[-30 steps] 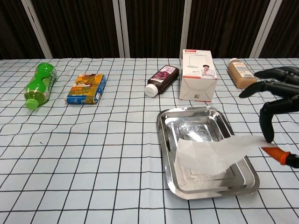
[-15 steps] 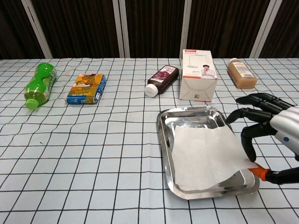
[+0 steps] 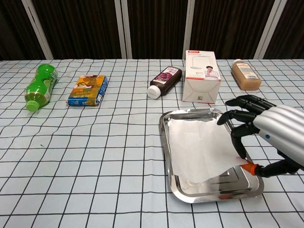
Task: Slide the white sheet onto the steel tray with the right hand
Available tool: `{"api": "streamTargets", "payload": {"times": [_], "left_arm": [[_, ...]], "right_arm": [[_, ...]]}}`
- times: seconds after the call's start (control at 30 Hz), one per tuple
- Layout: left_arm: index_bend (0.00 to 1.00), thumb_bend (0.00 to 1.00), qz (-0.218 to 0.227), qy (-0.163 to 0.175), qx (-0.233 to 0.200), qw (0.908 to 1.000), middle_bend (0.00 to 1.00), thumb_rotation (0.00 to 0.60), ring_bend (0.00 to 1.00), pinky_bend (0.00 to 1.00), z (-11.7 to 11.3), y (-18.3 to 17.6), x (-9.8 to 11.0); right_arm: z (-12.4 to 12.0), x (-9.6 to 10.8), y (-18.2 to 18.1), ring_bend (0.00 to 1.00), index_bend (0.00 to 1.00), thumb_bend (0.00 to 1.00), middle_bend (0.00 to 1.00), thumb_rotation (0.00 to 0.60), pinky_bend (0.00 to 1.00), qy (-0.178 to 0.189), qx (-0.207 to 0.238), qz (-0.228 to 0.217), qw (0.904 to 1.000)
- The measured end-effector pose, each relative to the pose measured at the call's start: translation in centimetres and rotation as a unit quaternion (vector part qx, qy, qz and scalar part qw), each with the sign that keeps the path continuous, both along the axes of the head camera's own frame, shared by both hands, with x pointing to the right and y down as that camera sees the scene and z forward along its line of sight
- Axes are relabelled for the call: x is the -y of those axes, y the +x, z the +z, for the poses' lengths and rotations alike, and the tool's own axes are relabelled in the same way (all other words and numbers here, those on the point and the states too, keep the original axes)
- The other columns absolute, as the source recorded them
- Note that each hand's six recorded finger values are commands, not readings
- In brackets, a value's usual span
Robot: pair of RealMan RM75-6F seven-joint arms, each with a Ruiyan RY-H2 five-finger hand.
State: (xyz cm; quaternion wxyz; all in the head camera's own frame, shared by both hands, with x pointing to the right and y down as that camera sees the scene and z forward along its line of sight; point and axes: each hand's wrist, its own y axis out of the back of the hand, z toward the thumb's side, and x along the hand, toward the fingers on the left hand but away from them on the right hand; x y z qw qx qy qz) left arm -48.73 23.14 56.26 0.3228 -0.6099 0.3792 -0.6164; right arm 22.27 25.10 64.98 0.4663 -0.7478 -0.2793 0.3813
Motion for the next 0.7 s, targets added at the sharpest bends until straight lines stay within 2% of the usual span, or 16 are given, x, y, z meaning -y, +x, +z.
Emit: {"api": "streamTargets", "payload": {"times": [0.13, 0.37, 0.7], "left_arm": [[0.00, 0.00, 0.000, 0.001, 0.000, 1.0000, 0.00, 0.600, 0.00, 0.00, -0.1, 0.0, 0.0], [0.00, 0.00, -0.001, -0.001, -0.002, 1.0000, 0.00, 0.600, 0.00, 0.00, 0.1, 0.0, 0.0], [0.00, 0.00, 0.000, -0.001, -0.002, 1.0000, 0.00, 0.600, 0.00, 0.00, 0.0, 0.0, 0.0]], "right_arm": [[0.6, 0.2, 0.2, 0.09, 0.66, 0.47, 0.26, 0.600, 0.00, 0.003, -0.014, -0.008, 0.9999], [1.5, 0.3, 0.6, 0.09, 0.66, 0.47, 0.26, 0.600, 0.00, -0.010, -0.018, 0.007, 0.9998], [1.5, 0.0, 0.9, 0.09, 0.65, 0.47, 0.26, 0.600, 0.00, -0.012, -0.022, 0.015, 0.9996]]}}
